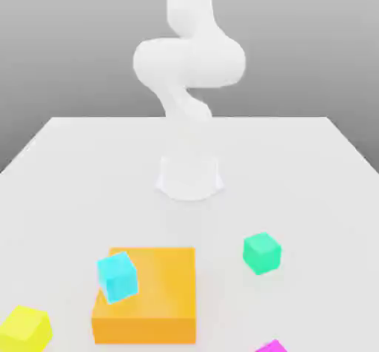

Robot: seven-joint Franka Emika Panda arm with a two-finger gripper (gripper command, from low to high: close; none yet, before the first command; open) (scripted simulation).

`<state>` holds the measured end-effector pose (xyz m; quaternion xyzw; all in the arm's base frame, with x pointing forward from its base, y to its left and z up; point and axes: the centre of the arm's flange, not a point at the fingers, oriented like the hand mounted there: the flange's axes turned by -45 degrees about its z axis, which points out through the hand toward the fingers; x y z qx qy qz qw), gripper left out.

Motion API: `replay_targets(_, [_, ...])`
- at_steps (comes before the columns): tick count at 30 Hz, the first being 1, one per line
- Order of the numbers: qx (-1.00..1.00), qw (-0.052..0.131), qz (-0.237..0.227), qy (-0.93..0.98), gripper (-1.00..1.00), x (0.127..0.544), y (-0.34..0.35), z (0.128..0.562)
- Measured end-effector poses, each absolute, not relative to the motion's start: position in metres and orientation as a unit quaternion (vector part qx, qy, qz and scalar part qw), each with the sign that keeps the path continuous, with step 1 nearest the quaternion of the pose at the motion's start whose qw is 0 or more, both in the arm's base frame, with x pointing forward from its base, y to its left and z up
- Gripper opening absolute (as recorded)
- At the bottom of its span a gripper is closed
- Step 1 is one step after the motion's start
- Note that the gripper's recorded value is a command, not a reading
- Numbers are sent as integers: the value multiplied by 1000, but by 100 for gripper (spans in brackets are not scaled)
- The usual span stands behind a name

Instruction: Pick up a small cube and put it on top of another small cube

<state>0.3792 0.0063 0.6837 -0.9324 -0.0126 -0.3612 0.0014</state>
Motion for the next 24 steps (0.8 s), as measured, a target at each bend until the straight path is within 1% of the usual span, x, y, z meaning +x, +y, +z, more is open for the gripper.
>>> replay_targets(6, [-955, -1, -291, -62, 0, 450, 26, 607])
replay_targets(12, [-969, -3, -221, -111, 0, 503, 49, 517])
replay_targets(18, [-975, -3, -150, -163, 0, 536, 76, 417])
replay_targets(24, [-974, -2, -78, -211, 0, 548, 99, 310])
